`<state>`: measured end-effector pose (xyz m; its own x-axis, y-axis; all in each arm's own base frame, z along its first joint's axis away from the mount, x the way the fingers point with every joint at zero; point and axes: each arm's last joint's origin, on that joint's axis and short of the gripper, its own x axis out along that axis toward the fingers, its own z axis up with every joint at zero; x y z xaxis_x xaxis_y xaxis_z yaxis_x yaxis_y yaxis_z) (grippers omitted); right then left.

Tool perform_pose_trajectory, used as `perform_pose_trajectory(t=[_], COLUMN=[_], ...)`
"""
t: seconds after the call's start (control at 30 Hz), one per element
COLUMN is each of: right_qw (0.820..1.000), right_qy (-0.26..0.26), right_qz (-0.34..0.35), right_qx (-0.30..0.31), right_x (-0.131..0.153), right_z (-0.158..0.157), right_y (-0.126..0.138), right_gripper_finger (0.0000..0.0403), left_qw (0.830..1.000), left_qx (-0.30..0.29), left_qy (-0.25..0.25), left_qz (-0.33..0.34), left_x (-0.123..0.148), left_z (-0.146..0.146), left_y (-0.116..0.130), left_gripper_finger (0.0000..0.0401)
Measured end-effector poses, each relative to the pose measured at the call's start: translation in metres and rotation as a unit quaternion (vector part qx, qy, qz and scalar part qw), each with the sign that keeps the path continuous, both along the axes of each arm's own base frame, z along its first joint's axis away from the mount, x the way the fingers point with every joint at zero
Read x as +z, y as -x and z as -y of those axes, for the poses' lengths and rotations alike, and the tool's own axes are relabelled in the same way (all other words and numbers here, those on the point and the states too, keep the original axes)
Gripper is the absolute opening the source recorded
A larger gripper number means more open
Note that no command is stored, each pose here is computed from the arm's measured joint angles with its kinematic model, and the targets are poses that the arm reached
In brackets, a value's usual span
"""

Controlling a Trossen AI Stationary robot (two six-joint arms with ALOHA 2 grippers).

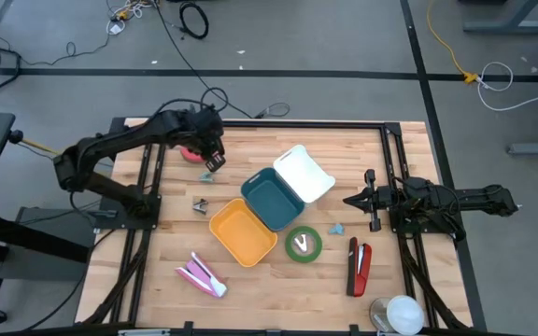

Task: Pick and place Stapler, Stapler remover, tape
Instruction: Put the pink tape into the yellow bin

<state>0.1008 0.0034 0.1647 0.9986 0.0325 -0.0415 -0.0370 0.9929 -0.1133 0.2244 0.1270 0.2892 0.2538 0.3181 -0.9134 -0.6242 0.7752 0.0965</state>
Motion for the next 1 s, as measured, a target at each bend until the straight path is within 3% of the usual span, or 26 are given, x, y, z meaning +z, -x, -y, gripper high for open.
perform_pose_trajectory(t=[0.3, 0.53, 0.73, 1.0], right_qw=[1.0, 1.0, 1.0, 1.0], right_qy=[0.0, 0.0, 0.0, 0.0], right_qz=[0.0, 0.0, -0.001, 0.0], right_qx=[0.0, 0.0, 0.0, 0.0], right_x=[0.0, 0.0, 0.0, 0.0], right_z=[0.0, 0.0, 0.0, 0.0], right_y=[0.0, 0.0, 0.0, 0.0], right_gripper_finger=[0.0013, 0.0013, 0.0013, 0.0013], left_qw=[0.998, 0.993, 0.986, 0.98], left_qx=[0.018, 0.045, 0.073, 0.095], left_qy=[0.027, 0.059, 0.084, 0.091], left_qz=[-0.044, -0.089, -0.123, -0.147], left_x=[-0.024, -0.046, -0.06, -0.071], left_z=[-0.013, -0.03, -0.046, -0.061], left_y=[-0.011, -0.011, -0.005, 0.002], left_gripper_finger=[0.0159, 0.021, 0.0232, 0.0234])
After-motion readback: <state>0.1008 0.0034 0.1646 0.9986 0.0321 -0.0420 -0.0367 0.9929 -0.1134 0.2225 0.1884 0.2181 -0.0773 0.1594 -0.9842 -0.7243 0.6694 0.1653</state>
